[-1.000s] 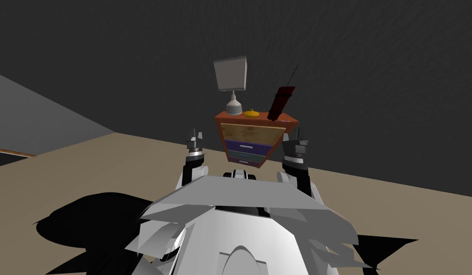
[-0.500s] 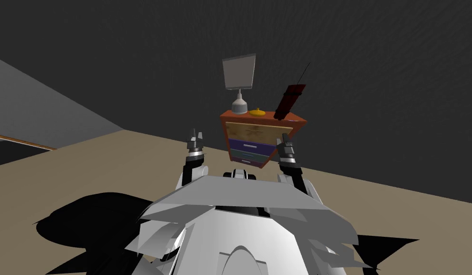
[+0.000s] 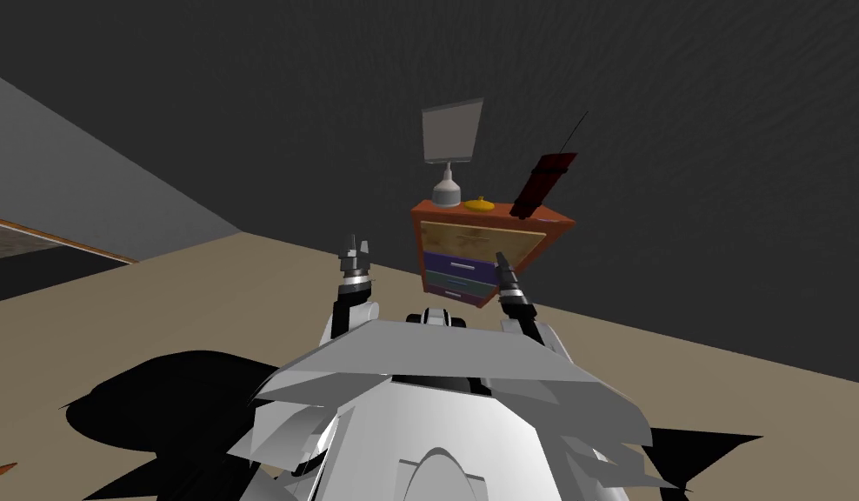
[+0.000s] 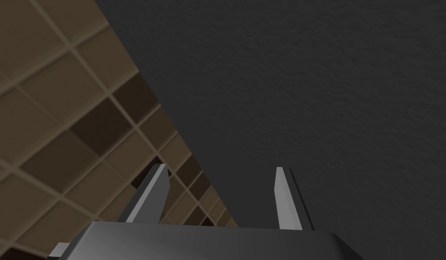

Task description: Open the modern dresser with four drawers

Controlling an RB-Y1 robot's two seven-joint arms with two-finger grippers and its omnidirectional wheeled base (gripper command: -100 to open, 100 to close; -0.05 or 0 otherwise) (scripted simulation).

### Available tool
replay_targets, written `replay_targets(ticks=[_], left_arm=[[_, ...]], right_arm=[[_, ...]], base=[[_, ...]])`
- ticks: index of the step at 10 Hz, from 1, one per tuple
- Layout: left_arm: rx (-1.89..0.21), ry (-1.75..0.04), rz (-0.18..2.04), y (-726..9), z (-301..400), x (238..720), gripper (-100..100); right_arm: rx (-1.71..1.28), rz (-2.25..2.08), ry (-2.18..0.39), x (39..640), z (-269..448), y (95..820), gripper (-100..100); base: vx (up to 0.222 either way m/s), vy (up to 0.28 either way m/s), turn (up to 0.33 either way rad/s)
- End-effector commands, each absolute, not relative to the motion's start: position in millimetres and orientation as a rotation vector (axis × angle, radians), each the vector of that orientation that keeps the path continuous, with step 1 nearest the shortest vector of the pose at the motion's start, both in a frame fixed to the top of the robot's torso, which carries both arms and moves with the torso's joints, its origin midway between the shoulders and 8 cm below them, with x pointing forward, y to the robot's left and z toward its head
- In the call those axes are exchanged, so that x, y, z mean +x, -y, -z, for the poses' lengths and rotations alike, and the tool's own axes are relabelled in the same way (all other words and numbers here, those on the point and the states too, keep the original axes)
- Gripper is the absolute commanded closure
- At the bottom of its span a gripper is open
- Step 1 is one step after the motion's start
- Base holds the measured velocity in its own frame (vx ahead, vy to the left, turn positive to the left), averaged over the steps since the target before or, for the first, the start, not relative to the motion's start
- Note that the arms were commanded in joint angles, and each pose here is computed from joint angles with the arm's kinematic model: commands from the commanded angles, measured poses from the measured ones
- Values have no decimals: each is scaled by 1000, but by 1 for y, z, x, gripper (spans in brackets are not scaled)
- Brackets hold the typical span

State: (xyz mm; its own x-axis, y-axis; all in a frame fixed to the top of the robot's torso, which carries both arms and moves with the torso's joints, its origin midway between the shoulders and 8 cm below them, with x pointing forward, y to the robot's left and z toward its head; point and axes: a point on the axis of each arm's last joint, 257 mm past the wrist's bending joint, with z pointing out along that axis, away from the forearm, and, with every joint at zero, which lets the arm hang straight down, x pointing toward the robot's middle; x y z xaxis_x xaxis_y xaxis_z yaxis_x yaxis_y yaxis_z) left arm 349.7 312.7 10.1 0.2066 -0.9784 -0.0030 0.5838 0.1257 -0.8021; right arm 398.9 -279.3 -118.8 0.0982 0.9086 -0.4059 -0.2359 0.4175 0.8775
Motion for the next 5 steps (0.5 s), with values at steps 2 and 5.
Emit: replay_targets(ticks=[2, 5], left_arm=[[-776, -633, 1255, -313, -10, 350, 0], [-776, -633, 1255, -313, -10, 350, 0]], right_arm=[[781, -821, -1345, 406, 191, 287, -100], [791, -726, -1439, 405, 226, 292, -100]], base=[[-26, 76, 73], [-17, 81, 75]])
